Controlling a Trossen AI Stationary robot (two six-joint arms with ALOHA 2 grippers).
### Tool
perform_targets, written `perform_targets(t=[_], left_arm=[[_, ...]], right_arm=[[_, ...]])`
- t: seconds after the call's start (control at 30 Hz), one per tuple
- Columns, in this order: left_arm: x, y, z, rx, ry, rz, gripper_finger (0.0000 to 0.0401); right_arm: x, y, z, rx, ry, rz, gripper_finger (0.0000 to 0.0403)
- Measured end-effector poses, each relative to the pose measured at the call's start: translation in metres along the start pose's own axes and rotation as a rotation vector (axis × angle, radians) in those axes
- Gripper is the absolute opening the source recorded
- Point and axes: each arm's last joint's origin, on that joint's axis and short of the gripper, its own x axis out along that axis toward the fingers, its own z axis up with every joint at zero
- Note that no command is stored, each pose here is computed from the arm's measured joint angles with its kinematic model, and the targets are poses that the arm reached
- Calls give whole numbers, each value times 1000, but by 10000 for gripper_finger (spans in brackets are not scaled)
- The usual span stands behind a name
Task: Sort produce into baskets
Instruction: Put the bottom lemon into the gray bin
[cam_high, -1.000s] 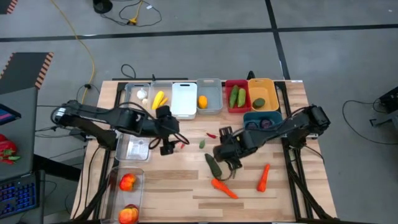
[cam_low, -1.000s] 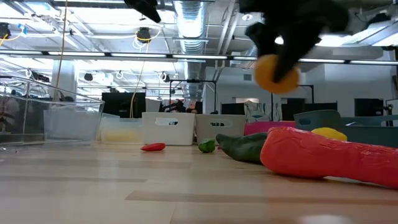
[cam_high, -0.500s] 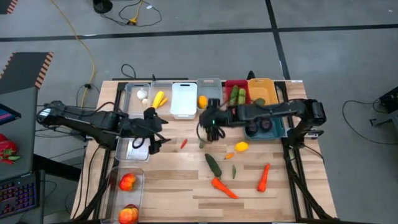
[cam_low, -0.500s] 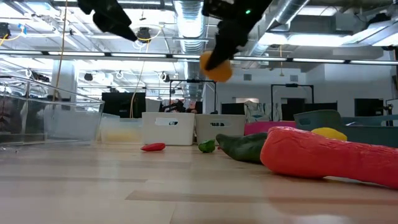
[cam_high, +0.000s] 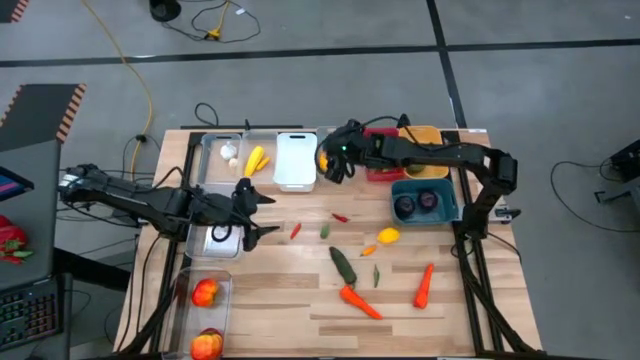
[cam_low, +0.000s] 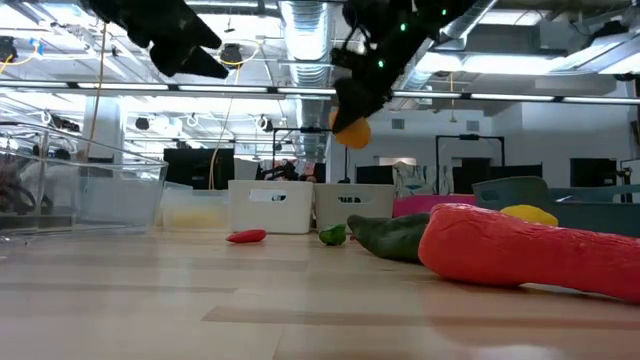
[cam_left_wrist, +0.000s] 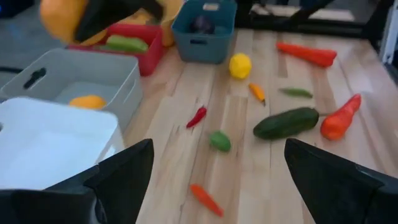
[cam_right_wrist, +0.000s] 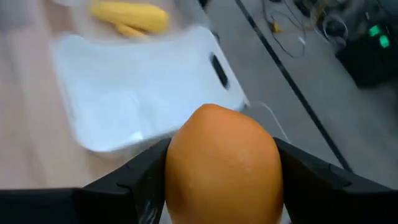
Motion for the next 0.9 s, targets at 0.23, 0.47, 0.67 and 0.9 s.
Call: perform_targets(t=[0.23,0.47,0.67,0.9], left_arm=[[6,-3,-6,-14,-51,-40,349],[7,-3,-10,-17,-50,-40,349],[8,-3,-10,-8,-49,-40,349],[8,-3,-10,-1,-49,-40,349]], right_arm=[[13,-17,-9,72,58,-33,285],[14,-23,-10,85,56,-45,286],[14,-22,-9,85,49,-4,286],[14,-22,-9,85,47,7,286]])
